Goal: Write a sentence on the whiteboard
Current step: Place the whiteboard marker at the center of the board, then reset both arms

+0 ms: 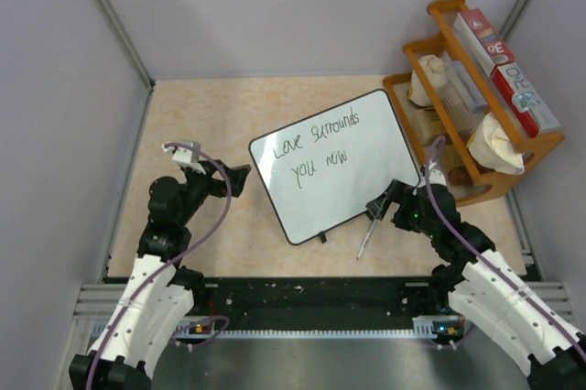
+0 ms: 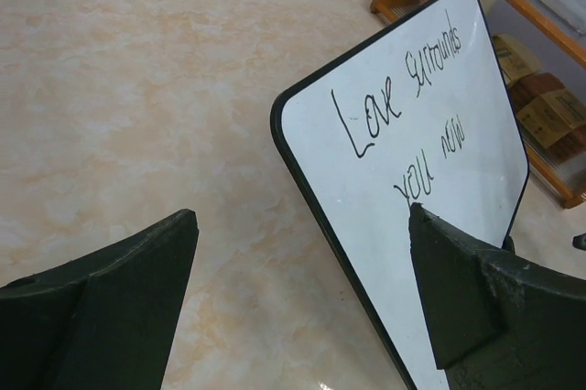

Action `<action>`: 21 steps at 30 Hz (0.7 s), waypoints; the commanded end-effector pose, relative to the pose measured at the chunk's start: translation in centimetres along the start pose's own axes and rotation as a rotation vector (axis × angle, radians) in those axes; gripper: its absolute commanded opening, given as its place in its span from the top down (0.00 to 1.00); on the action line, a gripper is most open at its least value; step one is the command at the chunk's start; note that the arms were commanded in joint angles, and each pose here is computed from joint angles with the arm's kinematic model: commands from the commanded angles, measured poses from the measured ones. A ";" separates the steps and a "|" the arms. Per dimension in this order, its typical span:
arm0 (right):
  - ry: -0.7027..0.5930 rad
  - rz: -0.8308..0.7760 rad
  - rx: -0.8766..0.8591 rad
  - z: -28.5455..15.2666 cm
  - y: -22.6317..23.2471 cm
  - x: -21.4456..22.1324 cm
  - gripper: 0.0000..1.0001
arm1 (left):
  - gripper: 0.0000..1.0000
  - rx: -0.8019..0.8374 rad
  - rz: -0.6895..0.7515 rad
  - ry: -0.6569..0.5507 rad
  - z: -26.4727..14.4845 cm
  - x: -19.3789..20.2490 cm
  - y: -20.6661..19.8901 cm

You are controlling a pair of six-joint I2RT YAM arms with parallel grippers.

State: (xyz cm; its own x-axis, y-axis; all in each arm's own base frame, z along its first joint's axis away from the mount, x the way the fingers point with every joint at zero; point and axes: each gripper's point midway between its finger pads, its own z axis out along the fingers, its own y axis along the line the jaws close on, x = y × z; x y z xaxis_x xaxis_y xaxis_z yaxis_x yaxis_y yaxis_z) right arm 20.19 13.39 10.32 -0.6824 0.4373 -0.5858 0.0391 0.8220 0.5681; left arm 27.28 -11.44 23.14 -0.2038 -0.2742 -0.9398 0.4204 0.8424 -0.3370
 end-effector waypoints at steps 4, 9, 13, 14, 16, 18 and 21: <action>-0.249 -0.152 0.021 -2.1 1.5 -6.9 0.01 | 0.01 -0.250 -0.001 -0.021 0.4 0.1 4.8; -0.404 -0.261 0.065 -4.2 1.4 -10.4 0.01 | 0.01 -0.435 -0.053 0.023 0.1 1.8 8.2; -0.540 -0.297 0.067 -6.1 1.4 -12.4 0.01 | 0.01 -0.513 -0.074 0.049 0.0 2.9 9.7; -0.581 -0.297 0.068 -6.3 1.3 -12.9 0.01 | 0.01 -0.517 -0.074 0.051 0.0 3.0 9.8; -0.665 -0.315 0.045 -7.7 1.5 -13.7 0.01 | 0.01 -0.525 -0.065 0.045 0.0 3.0 10.0; -0.735 -0.334 0.043 -8.1 1.1 -14.2 0.01 | 0.01 -0.523 -0.056 0.047 0.0 3.1 10.0; -0.829 -0.363 0.068 -9.3 0.3 -14.9 0.01 | 0.01 -0.520 -0.046 0.031 0.0 2.9 10.1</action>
State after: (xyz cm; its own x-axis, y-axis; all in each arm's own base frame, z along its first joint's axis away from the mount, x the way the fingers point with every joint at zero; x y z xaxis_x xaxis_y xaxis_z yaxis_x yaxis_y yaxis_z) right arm 23.33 6.21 22.55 -0.0843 0.3131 -0.9460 -0.0774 0.9444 0.3195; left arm 30.59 -4.38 16.25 -0.2955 -0.3080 -0.9043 -0.0658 0.9509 -0.3024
